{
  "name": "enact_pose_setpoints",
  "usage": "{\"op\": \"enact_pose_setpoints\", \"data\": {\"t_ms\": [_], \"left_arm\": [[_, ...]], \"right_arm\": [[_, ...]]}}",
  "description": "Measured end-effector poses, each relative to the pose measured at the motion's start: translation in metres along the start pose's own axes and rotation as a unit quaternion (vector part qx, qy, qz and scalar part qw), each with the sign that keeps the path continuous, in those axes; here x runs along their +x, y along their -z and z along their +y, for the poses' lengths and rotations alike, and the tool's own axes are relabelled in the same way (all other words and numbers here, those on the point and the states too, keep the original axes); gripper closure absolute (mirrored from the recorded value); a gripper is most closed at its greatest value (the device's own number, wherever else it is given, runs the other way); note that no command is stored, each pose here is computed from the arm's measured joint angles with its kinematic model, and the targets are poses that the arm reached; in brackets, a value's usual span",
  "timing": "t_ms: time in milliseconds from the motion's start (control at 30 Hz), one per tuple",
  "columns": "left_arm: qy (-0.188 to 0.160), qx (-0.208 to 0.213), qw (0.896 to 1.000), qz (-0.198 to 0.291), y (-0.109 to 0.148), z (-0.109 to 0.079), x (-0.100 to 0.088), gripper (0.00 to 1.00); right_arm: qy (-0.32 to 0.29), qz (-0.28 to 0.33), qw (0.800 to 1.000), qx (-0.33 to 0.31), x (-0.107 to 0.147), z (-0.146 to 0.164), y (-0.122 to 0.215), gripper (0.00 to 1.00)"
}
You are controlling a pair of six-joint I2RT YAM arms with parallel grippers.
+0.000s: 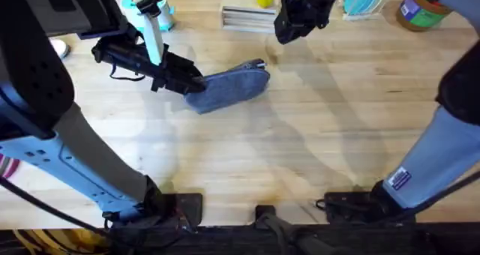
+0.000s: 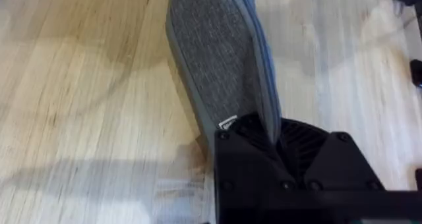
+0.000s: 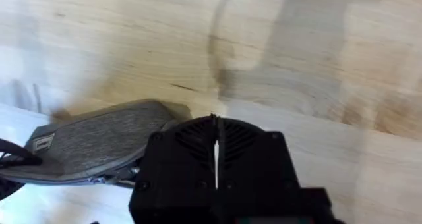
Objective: Unzip the bag, pick up the pens from the table one at a time and place them inside, then zip the bag closed.
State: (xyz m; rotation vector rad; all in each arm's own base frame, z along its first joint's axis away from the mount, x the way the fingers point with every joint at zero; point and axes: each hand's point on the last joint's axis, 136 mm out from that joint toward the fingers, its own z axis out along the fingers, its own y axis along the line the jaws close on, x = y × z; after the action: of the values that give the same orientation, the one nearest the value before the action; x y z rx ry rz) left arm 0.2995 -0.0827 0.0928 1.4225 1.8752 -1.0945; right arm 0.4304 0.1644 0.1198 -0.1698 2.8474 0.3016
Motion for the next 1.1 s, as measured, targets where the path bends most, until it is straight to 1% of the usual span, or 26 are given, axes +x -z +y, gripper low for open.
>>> {"op": "enact_pose_setpoints", "data": {"t_ms": [133,500,600,700,733,767,900,933,967,1100], "left_arm": [[0.000,0.000,1.000,0.000,0.000,0.000,0.000,0.958],[0.000,0.000,1.000,0.000,0.000,0.000,0.000,0.958],[0.000,0.000,1.000,0.000,0.000,0.000,0.000,0.958],[0.000,0.000,1.000,0.000,0.000,0.000,0.000,0.958],[0.000,0.000,1.000,0.000,0.000,0.000,0.000,0.958],[0.000,0.000,1.000,0.000,0.000,0.000,0.000,0.958],[0.000,0.000,1.000,0.000,0.000,0.000,0.000,0.958],[0.000,0.000,1.000,0.000,0.000,0.000,0.000,0.958],[0.000,0.000,1.000,0.000,0.000,0.000,0.000,0.958],[0.000,0.000,1.000,0.000,0.000,0.000,0.000,0.958]], "right_arm": [[-0.002,0.008,1.000,0.002,0.001,-0.002,-0.009,0.968],[-0.004,0.007,1.000,0.002,0.001,-0.002,-0.008,0.968],[-0.004,0.001,1.000,0.001,-0.003,0.000,-0.005,0.971],[-0.001,-0.015,1.000,-0.003,-0.011,0.003,0.007,0.964],[-0.004,-0.023,1.000,-0.005,-0.014,0.005,0.013,0.867],[-0.003,-0.031,1.000,-0.006,-0.017,0.006,0.020,0.749],[0.002,-0.065,0.998,-0.013,-0.029,0.014,0.060,0.161],[0.004,-0.074,0.997,-0.015,-0.032,0.016,0.071,0.048],[0.005,-0.082,0.996,-0.016,-0.035,0.018,0.080,0.016],[0.008,-0.113,0.993,-0.023,-0.043,0.024,0.110,0.005]]}}
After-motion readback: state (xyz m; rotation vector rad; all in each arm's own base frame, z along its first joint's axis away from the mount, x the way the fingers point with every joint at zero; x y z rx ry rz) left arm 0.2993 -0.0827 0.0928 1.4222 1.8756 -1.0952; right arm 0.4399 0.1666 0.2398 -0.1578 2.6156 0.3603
